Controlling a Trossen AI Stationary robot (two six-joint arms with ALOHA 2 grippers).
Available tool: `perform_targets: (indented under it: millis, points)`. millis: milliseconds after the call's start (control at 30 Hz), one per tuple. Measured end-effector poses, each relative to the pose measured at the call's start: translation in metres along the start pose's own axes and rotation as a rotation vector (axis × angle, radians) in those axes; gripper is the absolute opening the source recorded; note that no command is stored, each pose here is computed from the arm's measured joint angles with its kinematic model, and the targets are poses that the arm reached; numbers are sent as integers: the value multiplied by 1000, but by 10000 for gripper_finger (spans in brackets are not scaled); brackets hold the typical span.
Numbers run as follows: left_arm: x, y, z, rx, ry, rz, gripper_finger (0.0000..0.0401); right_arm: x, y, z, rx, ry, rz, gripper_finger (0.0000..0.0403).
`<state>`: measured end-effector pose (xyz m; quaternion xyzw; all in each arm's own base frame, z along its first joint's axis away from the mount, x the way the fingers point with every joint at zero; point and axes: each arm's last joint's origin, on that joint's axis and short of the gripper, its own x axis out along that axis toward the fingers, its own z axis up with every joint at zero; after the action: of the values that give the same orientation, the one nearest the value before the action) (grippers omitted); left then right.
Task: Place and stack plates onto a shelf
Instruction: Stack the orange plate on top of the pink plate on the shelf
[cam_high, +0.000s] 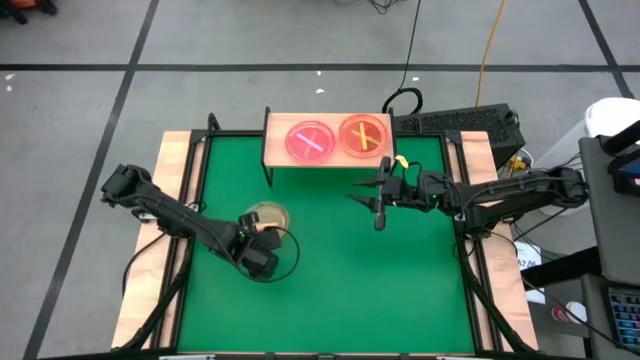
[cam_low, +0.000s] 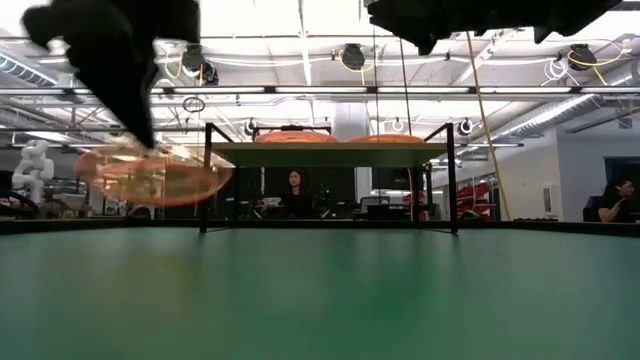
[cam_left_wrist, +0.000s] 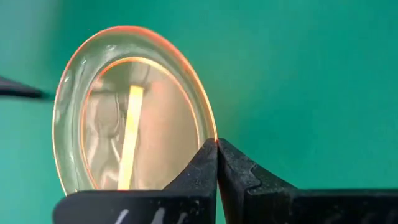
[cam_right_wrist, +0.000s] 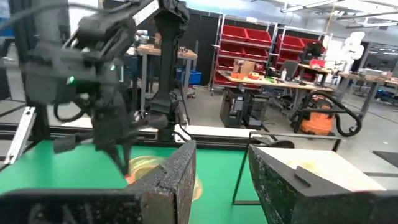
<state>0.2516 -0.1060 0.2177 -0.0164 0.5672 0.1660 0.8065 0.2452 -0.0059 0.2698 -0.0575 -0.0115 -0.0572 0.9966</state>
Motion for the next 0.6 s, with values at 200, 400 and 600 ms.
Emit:
perform_targets:
  millis: [200, 400, 600]
  points:
    - [-38, 7, 33, 70, -153, 89, 4, -1, 10, 1, -26, -1, 40, 132]
    - [-66, 24, 71, 208, -356, 278, 4, -7, 13, 3, -37, 26, 59, 132]
    - [-62, 58, 109, 314, -440, 369, 4, -27, 8, 17, -28, 16, 30, 132]
